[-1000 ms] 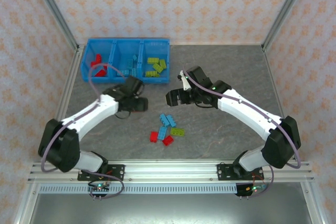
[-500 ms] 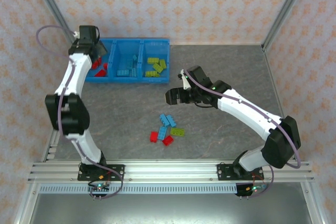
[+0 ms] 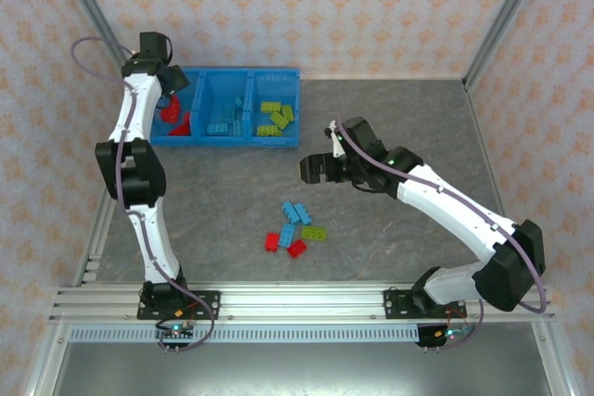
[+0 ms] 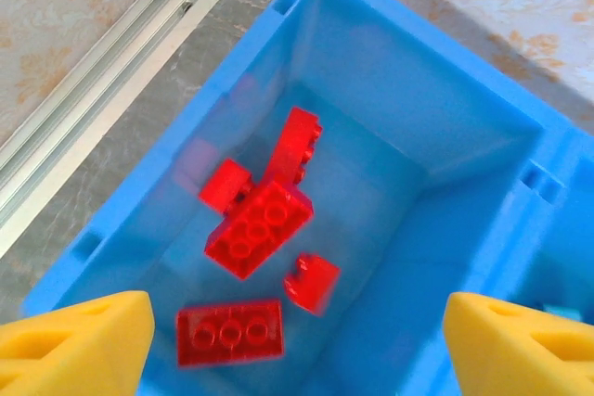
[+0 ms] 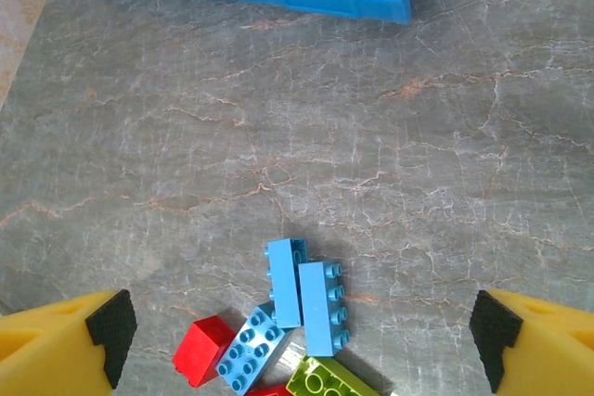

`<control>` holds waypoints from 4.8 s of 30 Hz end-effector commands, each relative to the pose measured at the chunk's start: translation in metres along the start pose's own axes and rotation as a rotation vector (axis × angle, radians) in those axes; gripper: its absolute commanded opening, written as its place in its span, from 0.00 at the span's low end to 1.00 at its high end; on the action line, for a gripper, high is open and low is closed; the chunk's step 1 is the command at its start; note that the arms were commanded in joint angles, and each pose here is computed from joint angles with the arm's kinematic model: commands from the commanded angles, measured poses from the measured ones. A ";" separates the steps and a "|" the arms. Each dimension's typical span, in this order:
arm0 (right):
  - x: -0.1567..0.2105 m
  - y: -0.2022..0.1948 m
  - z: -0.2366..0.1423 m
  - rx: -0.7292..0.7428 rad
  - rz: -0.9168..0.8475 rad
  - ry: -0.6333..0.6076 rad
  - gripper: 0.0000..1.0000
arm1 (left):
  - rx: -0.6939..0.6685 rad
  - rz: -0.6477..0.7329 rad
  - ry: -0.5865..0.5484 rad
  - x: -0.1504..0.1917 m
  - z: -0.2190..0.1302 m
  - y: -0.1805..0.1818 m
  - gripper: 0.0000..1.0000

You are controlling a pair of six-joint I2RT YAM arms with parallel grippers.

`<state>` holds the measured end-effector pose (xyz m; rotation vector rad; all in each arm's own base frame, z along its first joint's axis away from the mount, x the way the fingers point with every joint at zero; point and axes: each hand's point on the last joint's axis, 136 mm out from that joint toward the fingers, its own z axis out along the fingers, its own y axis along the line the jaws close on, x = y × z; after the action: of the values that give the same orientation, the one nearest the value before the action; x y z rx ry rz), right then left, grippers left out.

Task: Sort the legos into containers by color

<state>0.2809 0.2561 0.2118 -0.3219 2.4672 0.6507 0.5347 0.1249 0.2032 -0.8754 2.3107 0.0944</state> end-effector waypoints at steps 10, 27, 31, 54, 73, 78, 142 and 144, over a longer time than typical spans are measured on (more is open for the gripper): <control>0.028 -0.027 0.051 0.106 0.141 0.108 0.90 | 0.474 0.545 -0.351 0.099 -0.270 -0.079 0.83; 0.124 -0.016 0.106 0.072 0.141 0.445 0.54 | 0.961 1.338 -0.300 0.291 -0.267 -0.048 1.00; 0.139 -0.019 0.108 0.073 0.140 0.501 0.53 | 0.948 1.349 -0.282 0.296 -0.259 -0.045 1.00; 0.143 -0.060 0.115 0.294 0.056 0.491 0.33 | 0.771 1.333 -0.310 0.280 -0.235 -0.036 1.00; 0.090 -0.039 0.110 0.256 0.046 0.326 0.16 | 0.746 1.330 -0.311 0.278 -0.231 -0.035 1.00; 0.029 -0.004 0.088 0.152 0.001 0.138 0.15 | 0.690 1.238 -0.365 0.259 -0.234 -0.035 1.00; -0.027 -0.028 -0.009 0.078 0.096 -0.175 1.00 | 0.321 0.196 0.239 0.348 -0.145 -0.095 0.77; -0.028 -0.032 -0.008 0.087 0.109 -0.172 1.00 | 0.319 0.217 0.267 0.370 -0.142 -0.105 0.77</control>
<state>0.2999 0.2294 0.2084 -0.1736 2.4002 0.5771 0.3122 -0.1899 0.1135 -0.3894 2.5819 -0.2679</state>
